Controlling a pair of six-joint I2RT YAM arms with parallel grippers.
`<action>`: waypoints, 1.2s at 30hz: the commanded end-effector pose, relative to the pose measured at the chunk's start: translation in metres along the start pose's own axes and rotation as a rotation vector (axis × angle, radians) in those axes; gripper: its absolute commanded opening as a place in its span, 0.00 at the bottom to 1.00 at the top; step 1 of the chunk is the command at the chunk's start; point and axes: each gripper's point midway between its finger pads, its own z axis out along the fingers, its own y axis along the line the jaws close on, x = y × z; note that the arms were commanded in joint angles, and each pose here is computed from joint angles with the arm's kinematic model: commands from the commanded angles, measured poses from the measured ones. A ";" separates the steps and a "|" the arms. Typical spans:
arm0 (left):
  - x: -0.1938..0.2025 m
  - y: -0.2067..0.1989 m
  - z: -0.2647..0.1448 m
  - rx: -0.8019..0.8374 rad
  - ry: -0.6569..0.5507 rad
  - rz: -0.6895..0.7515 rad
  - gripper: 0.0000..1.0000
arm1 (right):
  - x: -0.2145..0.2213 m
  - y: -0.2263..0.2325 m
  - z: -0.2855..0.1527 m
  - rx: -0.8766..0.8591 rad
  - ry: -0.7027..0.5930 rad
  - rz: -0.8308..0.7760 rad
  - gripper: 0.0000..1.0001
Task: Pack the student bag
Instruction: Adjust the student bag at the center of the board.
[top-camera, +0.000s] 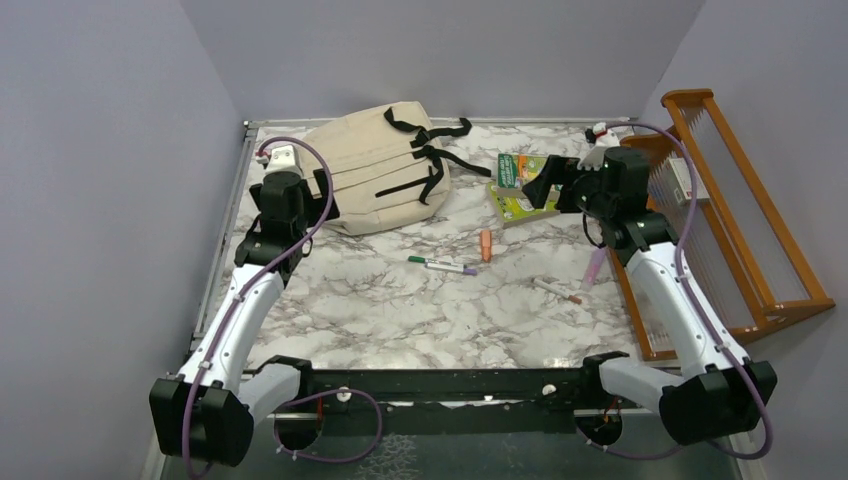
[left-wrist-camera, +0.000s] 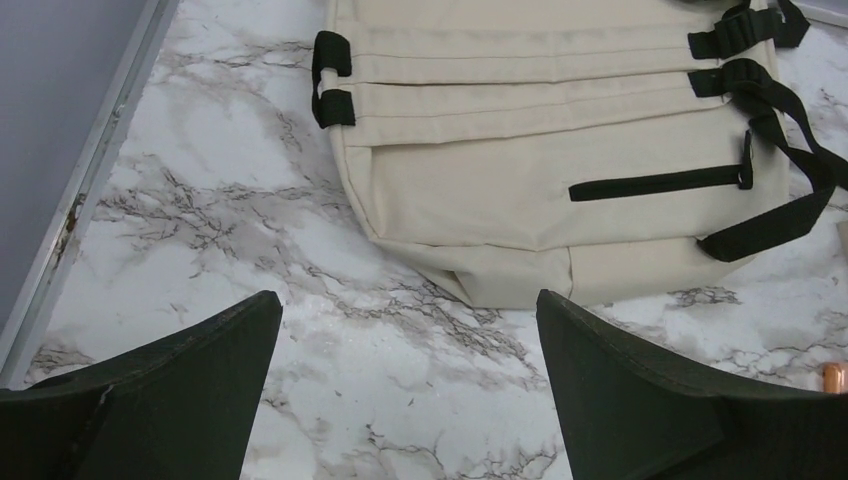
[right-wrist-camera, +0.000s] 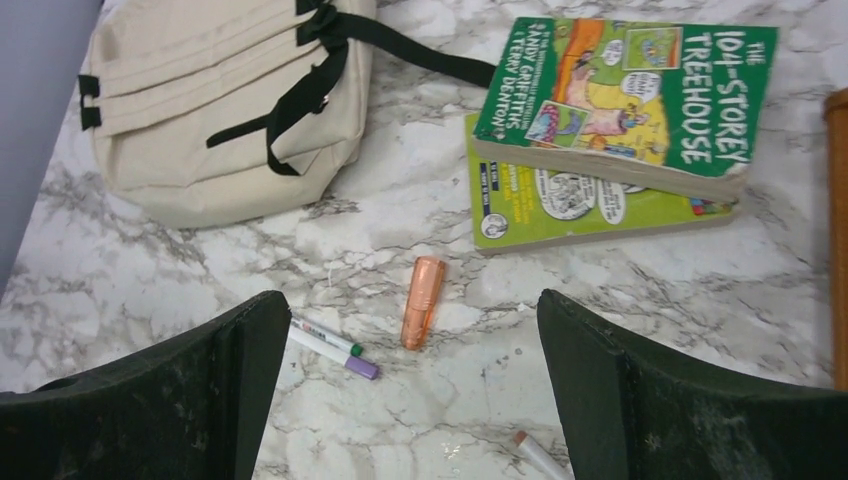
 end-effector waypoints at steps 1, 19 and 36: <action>-0.005 0.013 0.001 -0.056 -0.023 -0.016 0.99 | 0.006 0.033 0.019 -0.204 0.054 -0.020 0.98; -0.051 0.017 -0.042 -0.142 -0.054 -0.335 0.99 | 0.136 0.277 0.119 -0.624 0.198 -0.624 0.98; -0.065 0.022 -0.057 -0.170 -0.008 -0.226 0.99 | 0.201 0.389 0.236 -0.675 -0.016 -0.971 0.98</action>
